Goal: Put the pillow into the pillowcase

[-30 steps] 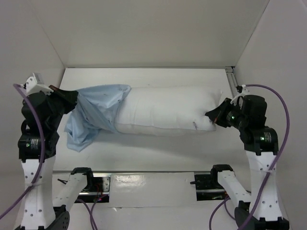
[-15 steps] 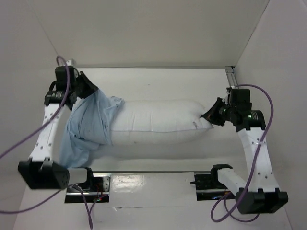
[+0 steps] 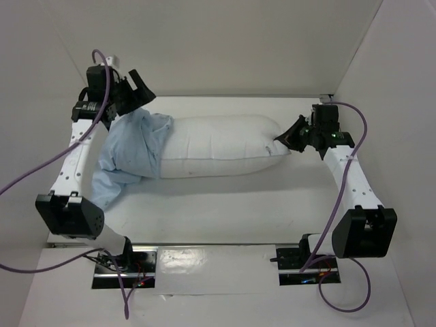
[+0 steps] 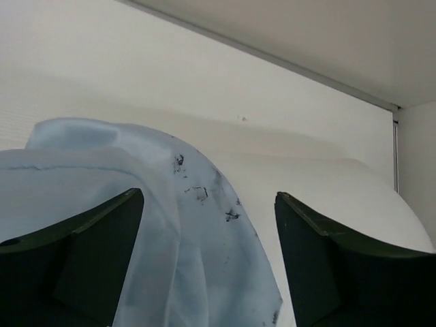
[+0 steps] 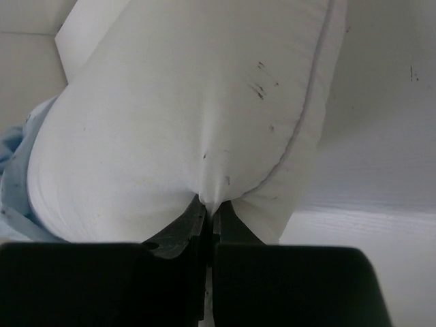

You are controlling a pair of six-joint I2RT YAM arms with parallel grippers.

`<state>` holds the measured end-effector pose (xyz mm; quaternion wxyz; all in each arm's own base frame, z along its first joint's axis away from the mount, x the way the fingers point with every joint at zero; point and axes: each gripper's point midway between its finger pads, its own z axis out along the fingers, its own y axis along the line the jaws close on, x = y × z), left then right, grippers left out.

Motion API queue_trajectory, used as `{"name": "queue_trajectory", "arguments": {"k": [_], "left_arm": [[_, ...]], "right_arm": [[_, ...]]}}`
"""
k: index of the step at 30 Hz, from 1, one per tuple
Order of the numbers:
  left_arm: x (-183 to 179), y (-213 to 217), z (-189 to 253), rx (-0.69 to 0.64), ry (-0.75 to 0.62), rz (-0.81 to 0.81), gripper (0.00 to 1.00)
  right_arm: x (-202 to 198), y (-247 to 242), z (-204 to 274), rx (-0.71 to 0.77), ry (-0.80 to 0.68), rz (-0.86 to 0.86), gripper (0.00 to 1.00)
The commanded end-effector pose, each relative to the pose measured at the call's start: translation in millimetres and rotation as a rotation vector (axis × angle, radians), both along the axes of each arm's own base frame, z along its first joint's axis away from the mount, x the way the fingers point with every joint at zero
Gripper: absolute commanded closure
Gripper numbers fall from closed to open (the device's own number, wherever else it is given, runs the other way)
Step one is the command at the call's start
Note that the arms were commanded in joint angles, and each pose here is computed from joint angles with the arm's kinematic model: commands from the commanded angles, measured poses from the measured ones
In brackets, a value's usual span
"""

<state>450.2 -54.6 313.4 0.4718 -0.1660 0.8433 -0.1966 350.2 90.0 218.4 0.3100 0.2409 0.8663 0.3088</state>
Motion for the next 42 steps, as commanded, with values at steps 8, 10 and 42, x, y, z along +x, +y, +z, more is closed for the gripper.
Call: {"name": "queue_trajectory", "arguments": {"k": [8, 10, 42], "left_arm": [[-113, 84, -3, 0.083, 0.074, 0.437, 0.13], [-131, 88, -19, 0.083, 0.135, 0.483, 0.06], [-199, 34, -190, -0.305, 0.238, 0.397, 0.00]], "right_arm": [[34, 4, 30, 0.052, -0.153, 0.004, 1.00], [33, 8, 29, 0.066, -0.154, 0.023, 1.00], [23, 21, 28, 0.077, -0.170, 0.155, 1.00]]}}
